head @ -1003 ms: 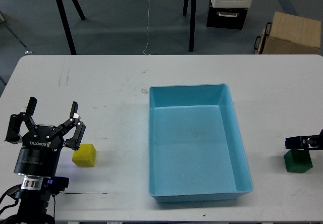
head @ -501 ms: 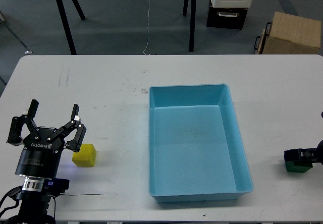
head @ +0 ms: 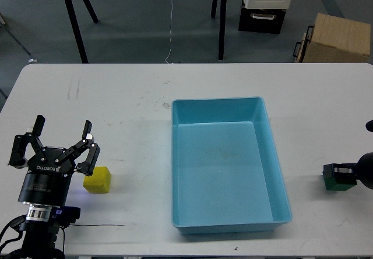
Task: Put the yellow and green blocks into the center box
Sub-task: 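Lift the green cube and carry it over the blue tray, then lower the green cube into the tray and open the right gripper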
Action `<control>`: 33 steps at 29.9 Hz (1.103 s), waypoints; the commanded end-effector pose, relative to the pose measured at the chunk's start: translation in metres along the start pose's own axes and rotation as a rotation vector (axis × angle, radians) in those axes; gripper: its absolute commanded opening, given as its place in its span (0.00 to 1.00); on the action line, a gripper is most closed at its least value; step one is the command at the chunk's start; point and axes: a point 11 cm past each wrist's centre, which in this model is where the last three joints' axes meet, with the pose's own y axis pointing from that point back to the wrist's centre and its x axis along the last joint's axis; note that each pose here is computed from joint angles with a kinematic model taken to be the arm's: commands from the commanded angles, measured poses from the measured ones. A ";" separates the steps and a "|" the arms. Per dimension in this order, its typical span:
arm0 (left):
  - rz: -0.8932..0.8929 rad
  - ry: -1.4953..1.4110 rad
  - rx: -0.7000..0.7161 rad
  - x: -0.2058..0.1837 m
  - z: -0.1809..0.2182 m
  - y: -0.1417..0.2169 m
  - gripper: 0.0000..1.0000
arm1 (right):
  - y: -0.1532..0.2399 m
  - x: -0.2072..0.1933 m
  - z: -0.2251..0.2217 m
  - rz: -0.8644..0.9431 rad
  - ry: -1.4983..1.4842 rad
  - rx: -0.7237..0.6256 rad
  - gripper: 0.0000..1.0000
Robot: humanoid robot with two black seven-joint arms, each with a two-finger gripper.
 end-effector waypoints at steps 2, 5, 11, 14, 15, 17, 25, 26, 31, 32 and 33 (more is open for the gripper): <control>0.002 0.000 0.000 0.001 0.000 0.000 1.00 | 0.027 0.051 -0.070 0.049 -0.096 0.192 0.01; -0.001 0.000 0.000 0.000 0.000 0.000 1.00 | 0.033 0.060 -0.134 -0.018 -0.106 0.310 0.01; 0.000 0.000 0.000 0.000 0.000 0.000 1.00 | -0.016 0.027 -0.194 -0.154 0.041 0.269 0.08; 0.000 0.000 0.000 0.000 0.000 0.000 1.00 | -0.040 0.013 -0.194 -0.162 0.083 0.221 0.18; -0.004 -0.001 0.001 -0.001 0.000 -0.002 1.00 | -0.048 0.007 -0.195 -0.170 0.089 0.218 0.19; -0.012 -0.001 0.002 -0.002 0.000 -0.004 1.00 | -0.058 -0.002 -0.197 -0.169 0.085 0.214 0.33; -0.013 0.003 0.000 -0.002 -0.001 -0.004 1.00 | -0.058 0.004 -0.194 -0.133 0.044 0.214 1.00; -0.011 0.003 0.000 -0.002 -0.001 -0.004 1.00 | -0.055 0.010 -0.193 -0.120 0.027 0.217 1.00; -0.014 0.001 0.001 -0.002 -0.001 -0.005 1.00 | -0.036 0.040 -0.196 -0.084 -0.128 0.273 1.00; -0.015 0.001 0.001 -0.003 -0.001 -0.005 1.00 | -0.033 0.049 -0.193 -0.076 -0.180 0.280 1.00; -0.015 0.001 0.001 -0.003 -0.001 -0.005 1.00 | -0.029 0.060 -0.191 -0.057 -0.230 0.292 1.00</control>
